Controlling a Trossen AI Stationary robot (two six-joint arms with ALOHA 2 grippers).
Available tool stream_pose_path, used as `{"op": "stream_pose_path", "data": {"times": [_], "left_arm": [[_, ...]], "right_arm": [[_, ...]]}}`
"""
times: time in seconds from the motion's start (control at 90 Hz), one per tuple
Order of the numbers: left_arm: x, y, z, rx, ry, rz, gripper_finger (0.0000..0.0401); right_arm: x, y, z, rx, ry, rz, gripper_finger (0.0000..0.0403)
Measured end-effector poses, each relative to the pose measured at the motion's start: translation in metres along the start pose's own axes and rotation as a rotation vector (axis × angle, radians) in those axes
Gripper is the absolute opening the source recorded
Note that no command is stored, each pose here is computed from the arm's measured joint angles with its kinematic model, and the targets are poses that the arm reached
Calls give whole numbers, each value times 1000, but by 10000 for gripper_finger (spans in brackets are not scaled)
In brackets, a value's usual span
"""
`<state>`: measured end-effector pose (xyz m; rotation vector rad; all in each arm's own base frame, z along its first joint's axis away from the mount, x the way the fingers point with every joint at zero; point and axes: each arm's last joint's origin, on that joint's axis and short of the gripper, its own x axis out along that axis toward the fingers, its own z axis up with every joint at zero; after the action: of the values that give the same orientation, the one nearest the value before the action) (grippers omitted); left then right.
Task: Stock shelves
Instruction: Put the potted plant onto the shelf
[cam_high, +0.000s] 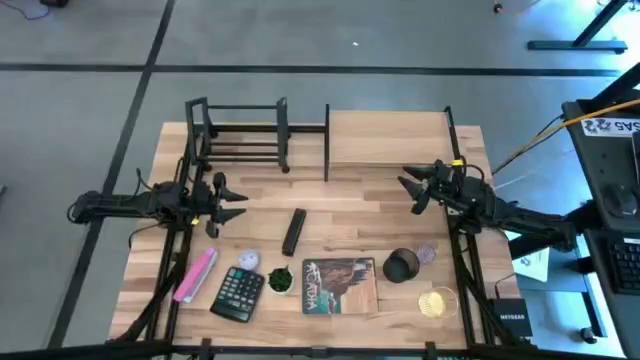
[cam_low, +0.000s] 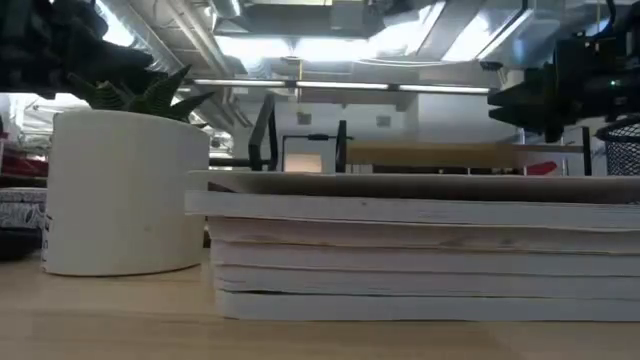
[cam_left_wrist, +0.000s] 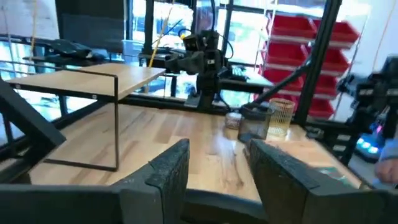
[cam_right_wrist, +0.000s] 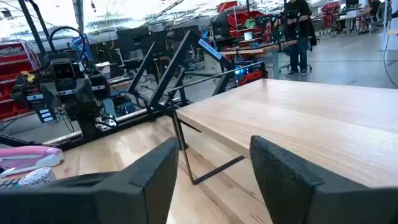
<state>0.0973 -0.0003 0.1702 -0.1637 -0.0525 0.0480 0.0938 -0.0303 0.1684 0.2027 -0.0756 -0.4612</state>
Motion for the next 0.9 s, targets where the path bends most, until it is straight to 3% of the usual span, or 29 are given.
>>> {"op": "stream_pose_path", "data": {"times": [0.344, 0.567, 0.789, 0.9], "left_arm": [[0, 1, -2, -19, 17, 20, 153], [-2, 0, 18, -324, -207, 32, 153], [-4, 1, 29, -318, -330, 75, 153], [-4, -1, 35, -258, -365, 77, 153]], "right_arm": [[0, 0, 0, 0, 1, 0, 186], [0, 0, 0, 0, 0, 0, 186], [0, 0, 0, 0, 0, 0, 186], [0, 0, 0, 0, 0, 0, 186]]}}
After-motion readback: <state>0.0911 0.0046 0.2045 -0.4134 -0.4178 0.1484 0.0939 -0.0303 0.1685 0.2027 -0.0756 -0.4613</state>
